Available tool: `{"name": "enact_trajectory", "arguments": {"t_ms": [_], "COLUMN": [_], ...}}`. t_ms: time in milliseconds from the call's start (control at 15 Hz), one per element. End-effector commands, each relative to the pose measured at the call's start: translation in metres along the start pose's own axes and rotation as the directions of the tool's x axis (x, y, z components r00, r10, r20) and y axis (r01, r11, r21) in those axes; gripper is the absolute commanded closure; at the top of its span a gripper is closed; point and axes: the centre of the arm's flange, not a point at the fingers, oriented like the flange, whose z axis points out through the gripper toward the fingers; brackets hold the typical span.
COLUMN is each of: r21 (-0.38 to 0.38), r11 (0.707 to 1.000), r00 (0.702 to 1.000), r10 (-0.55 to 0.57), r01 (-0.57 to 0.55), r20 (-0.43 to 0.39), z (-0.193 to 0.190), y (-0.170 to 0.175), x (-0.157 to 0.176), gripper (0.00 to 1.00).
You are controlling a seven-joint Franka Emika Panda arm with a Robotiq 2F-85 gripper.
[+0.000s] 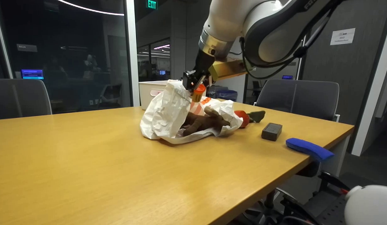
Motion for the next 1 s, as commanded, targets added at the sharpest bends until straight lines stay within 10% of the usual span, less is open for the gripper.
{"name": "enact_trajectory", "arguments": {"t_ms": [0, 67, 333, 933], "r21": [-0.011, -0.014, 0.005, -0.095], "r11": [1.0, 1.0, 1.0, 0.98], "r00": [0.999, 0.999, 0.998, 0.971], "r10": [-0.001, 0.001, 0.025, 0.187], "r01": [0.001, -0.001, -0.025, -0.174], "r20": [0.035, 0.041, 0.054, 0.149], "z": [0.05, 0.051, 0.043, -0.004], "y": [-0.022, -0.022, -0.018, 0.027], "x": [0.025, 0.024, 0.025, -0.008], "gripper": [0.77, 0.27, 0.05, 0.0]}}
